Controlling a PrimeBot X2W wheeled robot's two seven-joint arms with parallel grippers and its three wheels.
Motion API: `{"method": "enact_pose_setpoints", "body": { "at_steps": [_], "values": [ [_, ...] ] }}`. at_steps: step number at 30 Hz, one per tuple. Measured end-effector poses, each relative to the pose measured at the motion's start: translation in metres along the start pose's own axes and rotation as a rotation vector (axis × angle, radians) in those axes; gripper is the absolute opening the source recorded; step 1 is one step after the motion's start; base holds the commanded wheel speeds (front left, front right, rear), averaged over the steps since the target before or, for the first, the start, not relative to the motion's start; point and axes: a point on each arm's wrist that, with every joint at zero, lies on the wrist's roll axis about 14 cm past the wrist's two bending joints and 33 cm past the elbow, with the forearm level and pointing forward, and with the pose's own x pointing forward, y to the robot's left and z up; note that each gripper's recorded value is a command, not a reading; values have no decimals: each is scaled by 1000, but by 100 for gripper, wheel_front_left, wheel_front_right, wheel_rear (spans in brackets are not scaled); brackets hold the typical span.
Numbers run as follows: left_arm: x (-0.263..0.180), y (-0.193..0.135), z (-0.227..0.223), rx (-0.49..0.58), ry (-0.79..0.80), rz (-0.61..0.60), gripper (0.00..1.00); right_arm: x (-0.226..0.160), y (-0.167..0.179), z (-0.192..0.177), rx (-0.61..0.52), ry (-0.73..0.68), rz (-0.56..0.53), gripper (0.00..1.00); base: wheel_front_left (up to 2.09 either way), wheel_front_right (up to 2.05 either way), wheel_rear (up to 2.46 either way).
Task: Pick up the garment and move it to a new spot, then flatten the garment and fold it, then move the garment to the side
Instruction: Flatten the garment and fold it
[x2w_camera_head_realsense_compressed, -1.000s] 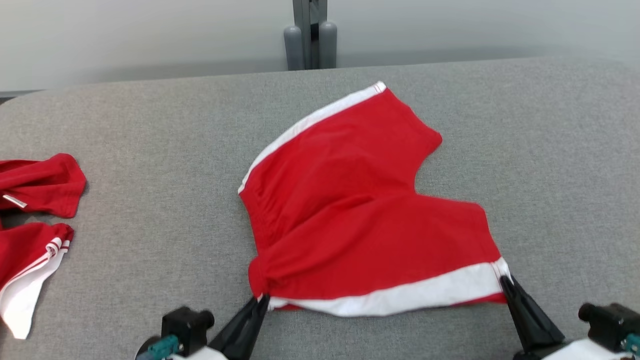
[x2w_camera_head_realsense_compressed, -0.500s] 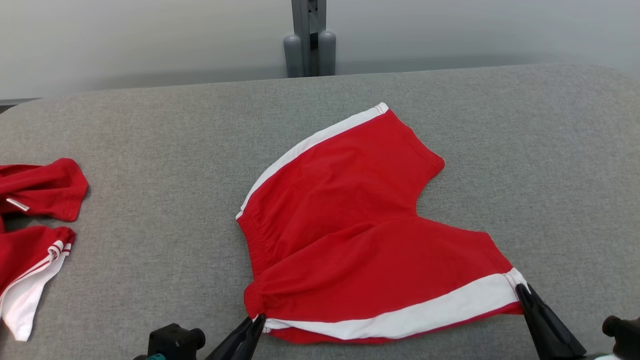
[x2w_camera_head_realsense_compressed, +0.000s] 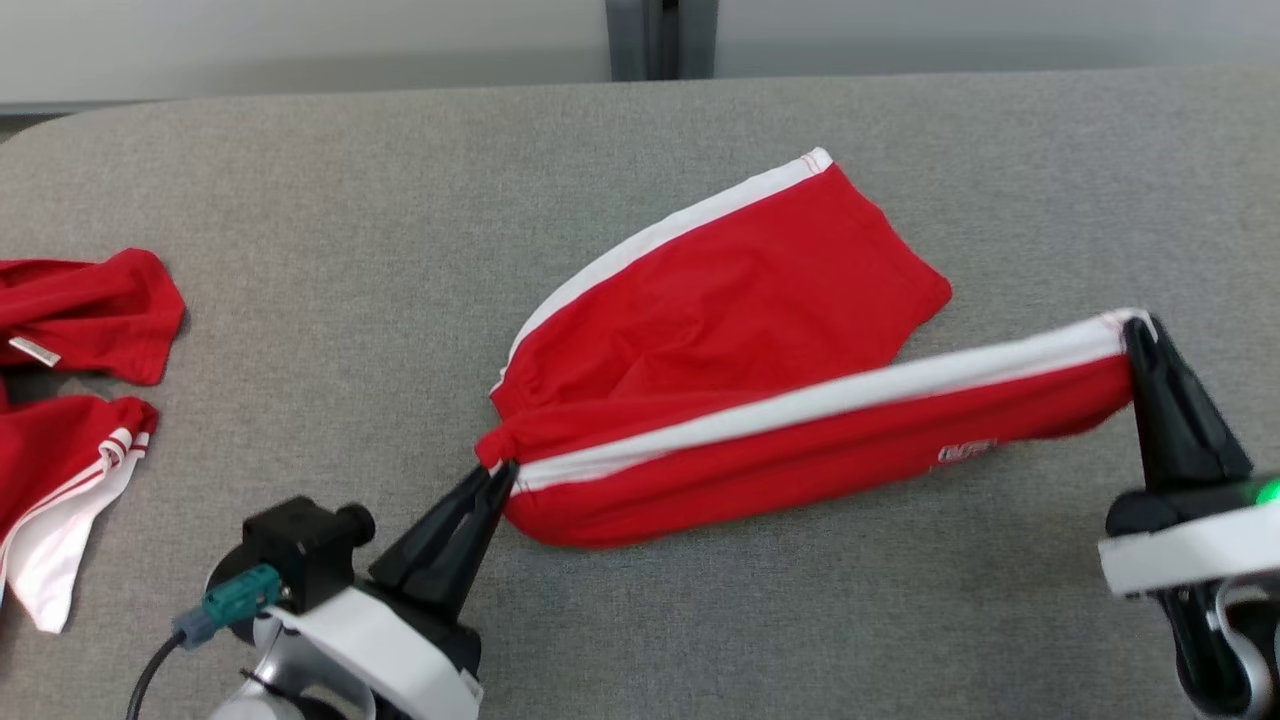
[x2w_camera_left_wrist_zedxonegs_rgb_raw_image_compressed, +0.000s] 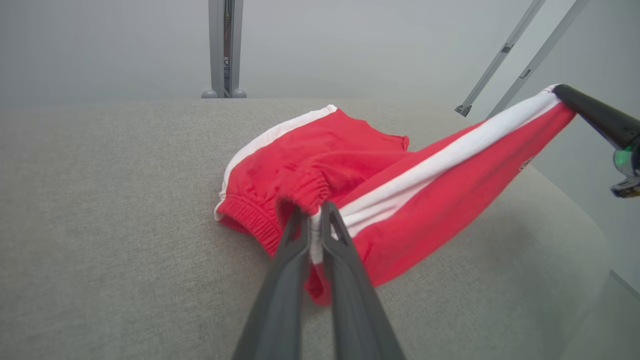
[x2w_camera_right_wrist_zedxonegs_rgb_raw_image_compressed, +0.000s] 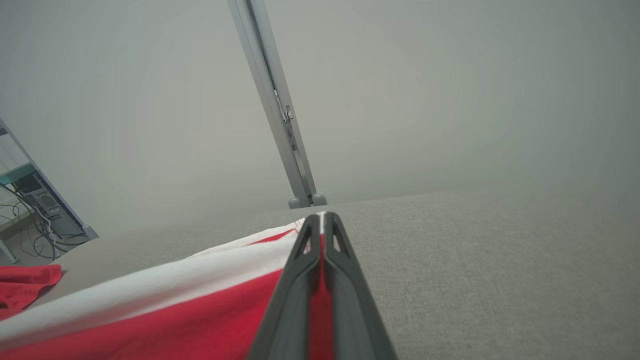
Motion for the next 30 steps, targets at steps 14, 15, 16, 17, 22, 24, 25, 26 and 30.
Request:
{"method": "enact_pose_setpoints", "body": {
  "at_steps": [14, 15, 16, 17, 22, 24, 25, 26, 30],
  "values": [
    [74, 59, -1, -85, -17, 80, 0, 142, 37, -47, -131, 116, 229, 0, 0, 0, 0],
    [78, 62, -3, -84, -14, 82, 0, 150, 39, -54, -138, 133, 242, 0, 0, 0, 0],
    [81, 65, -5, -84, -13, 86, 0, 158, 41, -59, -149, 141, 253, 0, 0, 0, 0],
    [85, 67, -7, -88, -12, 88, 0, 165, 42, -66, -155, 158, 260, 0, 0, 0, 0],
    [97, 78, -20, -102, -3, 112, 0, 190, 47, -108, -182, 258, 292, 0, 0, 0, 0],
    [100, 83, -22, -102, -2, 128, 0, 198, 49, -121, -187, 282, 301, 0, 0, 0, 0],
    [101, 84, -25, -105, 4, 132, 0, 200, 50, -127, -187, 295, 303, 0, 0, 0, 0],
    [102, 85, -29, -106, 12, 131, 0, 202, 51, -132, -184, 305, 306, 0, 0, 0, 0],
    [102, 88, -33, -103, 17, 141, 0, 206, 55, -143, -171, 327, 312, 0, 0, 0, 0]
  ]
}}
